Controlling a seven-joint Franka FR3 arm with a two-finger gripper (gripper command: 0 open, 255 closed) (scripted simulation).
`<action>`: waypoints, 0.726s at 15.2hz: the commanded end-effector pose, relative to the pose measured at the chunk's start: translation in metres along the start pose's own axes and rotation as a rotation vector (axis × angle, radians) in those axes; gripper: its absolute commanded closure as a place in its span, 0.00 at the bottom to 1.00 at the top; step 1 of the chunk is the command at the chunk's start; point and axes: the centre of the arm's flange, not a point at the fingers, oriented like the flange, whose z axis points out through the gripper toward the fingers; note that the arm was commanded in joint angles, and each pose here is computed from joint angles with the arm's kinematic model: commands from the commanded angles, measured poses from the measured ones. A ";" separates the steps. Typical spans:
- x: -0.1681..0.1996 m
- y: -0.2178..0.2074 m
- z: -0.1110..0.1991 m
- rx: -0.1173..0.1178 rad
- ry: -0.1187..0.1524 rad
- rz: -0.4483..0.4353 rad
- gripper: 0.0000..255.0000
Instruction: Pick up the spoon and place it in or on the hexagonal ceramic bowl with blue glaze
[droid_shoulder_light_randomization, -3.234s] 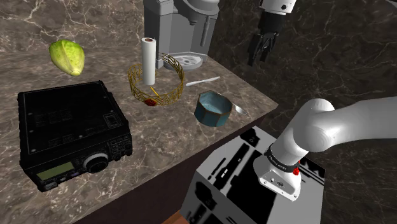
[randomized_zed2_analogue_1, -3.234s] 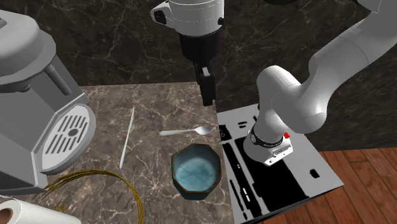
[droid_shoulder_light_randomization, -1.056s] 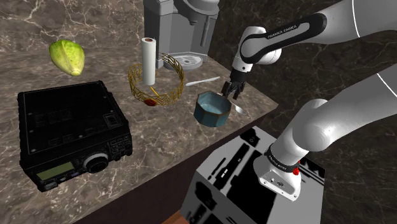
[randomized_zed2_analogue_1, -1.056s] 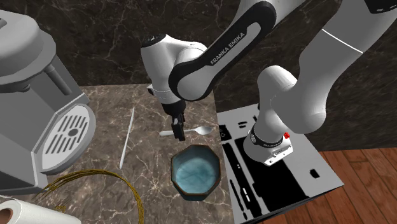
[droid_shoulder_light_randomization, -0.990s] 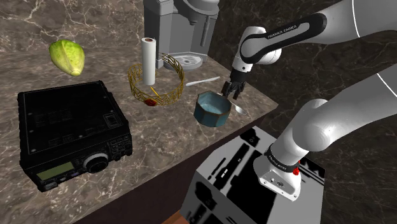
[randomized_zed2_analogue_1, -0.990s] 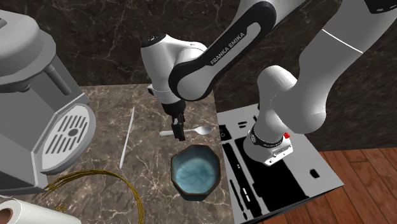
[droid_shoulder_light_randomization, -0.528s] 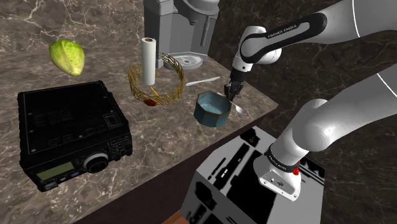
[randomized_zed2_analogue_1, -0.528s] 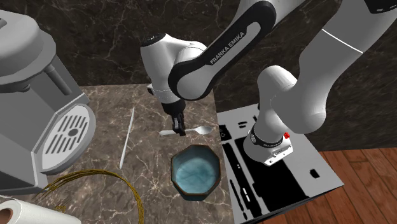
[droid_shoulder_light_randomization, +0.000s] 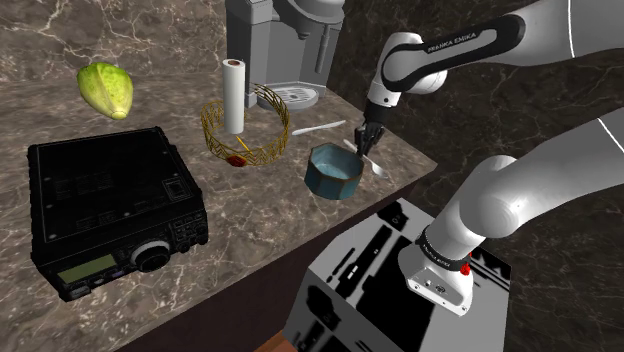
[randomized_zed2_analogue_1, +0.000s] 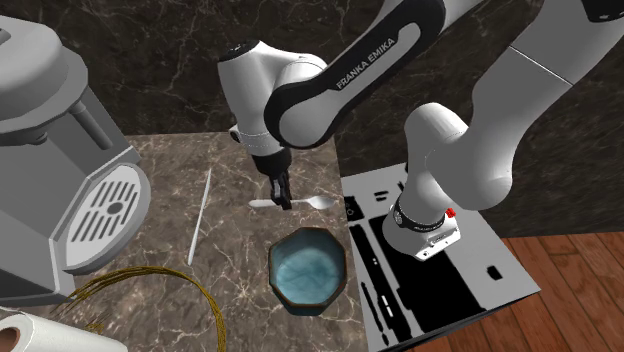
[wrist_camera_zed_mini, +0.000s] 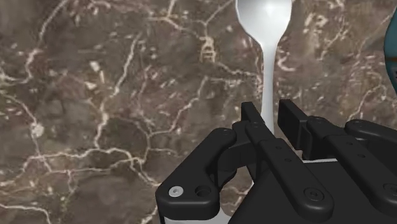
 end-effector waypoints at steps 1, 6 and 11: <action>-0.001 -0.001 -0.010 0.000 -0.001 0.000 1.00; -0.005 -0.005 -0.036 0.000 -0.001 0.000 1.00; -0.009 -0.009 -0.062 0.000 -0.001 0.000 1.00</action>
